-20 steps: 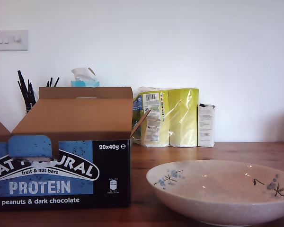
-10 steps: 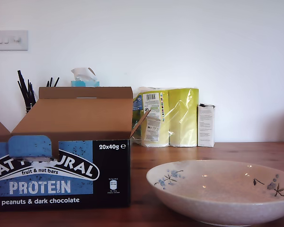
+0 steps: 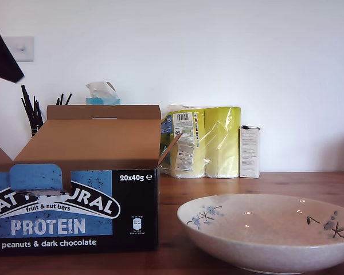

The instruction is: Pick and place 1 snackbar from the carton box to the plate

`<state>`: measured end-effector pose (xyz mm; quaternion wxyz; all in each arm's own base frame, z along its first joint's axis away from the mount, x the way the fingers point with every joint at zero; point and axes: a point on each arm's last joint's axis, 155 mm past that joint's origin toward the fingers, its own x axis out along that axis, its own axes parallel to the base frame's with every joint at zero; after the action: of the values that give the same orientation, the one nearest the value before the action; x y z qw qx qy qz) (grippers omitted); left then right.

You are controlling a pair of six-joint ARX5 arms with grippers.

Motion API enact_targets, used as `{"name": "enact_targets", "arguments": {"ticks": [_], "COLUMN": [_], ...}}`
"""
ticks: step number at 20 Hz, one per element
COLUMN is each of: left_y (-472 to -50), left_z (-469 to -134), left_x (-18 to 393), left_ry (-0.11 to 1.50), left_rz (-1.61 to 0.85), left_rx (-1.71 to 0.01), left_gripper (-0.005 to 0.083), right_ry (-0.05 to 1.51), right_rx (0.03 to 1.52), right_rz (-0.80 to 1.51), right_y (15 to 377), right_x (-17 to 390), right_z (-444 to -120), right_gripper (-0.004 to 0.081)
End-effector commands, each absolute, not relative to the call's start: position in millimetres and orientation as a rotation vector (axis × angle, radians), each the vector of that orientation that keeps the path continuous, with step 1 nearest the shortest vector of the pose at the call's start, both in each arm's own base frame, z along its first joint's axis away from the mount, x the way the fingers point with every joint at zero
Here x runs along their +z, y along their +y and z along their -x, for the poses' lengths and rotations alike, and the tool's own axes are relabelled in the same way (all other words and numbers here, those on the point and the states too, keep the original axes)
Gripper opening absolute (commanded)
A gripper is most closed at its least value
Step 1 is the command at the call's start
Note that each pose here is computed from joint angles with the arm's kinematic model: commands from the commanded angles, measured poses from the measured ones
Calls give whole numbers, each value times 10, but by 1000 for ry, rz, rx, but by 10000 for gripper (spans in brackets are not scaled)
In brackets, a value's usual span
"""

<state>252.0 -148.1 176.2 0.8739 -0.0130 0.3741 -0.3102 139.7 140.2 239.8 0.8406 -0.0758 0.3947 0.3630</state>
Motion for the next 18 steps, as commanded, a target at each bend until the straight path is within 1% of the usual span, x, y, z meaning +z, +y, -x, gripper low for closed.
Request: {"name": "enact_targets", "arguments": {"ticks": [1,4,8,12,16,18], "left_y": [-1508,-1562,-1560,-1560,-1439,-1425], "left_z": [-2576,-2719,-2877,-2877,-2855,-2857], "left_x": [1755,1733,1615,1422,1133,1026], "left_ry": [805,857,967,1133,1274,1314], "left_rz": [37,74,137,180,103,89], "left_rx": [-634,-591,-476,-379,-271,-252], "left_gripper": [-23,-23,-23,-23,-23,-23], "right_ry": [862,865,863,836,807,803], "right_rx": [742,751,766,776,786,787], "right_rz": [201,228,264,280,293,292], "right_y": [1380,1440,1494,1532,1557,1562], "right_x": [2336,2320,2289,2314,2348,2355], "right_z": [-1452,-1532,-1615,-1673,-1709,-1716], "right_gripper": [-13,-13,-13,-13,-13,-13]}}
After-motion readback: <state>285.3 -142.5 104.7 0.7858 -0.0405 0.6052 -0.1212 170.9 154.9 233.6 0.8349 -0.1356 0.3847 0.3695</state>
